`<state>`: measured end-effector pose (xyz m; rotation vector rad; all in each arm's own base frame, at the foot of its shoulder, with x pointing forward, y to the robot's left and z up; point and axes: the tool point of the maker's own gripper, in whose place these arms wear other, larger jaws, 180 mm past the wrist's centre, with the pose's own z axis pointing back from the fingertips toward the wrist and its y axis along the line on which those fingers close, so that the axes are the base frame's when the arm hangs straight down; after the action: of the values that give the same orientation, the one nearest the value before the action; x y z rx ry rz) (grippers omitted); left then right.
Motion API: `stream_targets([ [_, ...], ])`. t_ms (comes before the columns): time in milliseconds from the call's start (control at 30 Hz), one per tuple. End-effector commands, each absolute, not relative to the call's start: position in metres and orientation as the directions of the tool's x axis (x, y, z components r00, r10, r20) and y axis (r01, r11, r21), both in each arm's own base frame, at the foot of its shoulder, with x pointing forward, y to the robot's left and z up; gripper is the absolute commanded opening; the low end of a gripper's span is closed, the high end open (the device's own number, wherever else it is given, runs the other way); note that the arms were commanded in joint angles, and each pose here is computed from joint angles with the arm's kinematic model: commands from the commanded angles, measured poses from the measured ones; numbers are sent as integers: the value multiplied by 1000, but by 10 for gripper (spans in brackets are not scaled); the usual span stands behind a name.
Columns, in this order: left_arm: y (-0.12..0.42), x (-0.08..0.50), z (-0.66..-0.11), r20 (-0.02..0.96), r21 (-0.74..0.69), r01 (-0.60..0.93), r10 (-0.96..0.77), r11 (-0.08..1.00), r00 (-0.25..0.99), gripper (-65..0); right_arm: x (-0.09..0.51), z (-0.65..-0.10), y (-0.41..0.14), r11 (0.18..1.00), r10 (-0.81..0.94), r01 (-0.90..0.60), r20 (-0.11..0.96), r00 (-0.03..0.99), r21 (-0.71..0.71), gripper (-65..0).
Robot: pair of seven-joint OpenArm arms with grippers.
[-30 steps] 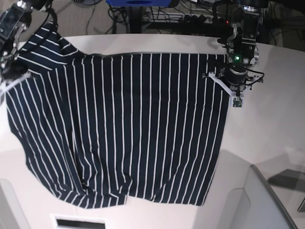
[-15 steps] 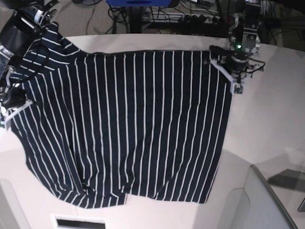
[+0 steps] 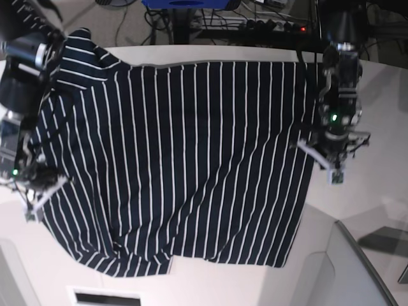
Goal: Layout the t-shirt on the table in an organized manner, then fold the t-shirt properly
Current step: 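Slide both grippers along the shirt sides to straighten them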
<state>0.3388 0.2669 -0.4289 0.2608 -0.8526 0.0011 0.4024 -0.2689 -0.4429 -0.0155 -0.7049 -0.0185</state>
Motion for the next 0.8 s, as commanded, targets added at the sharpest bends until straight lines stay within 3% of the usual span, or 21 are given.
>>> stream_targets([
  [0,267,363,-416,772,231,-108,-114,967,626,-650,429,-420,-284,999,-30,52,703,711,-10,-650],
  [267,226,420,-445,788,192,-38,-130,981,602,-650,470,-416,-300,985,-169,137,756,633,105,-650],
  [567,229,398,-474,737,196,-32,-126,980,664,-650,425,-464,-312,972,-210,226,673,709,64,-650],
  [767,251,384,-479,717,232,-37,-145,972,682,-650,396,-482,-341,938,-241,344,642,728,-37,-650],
])
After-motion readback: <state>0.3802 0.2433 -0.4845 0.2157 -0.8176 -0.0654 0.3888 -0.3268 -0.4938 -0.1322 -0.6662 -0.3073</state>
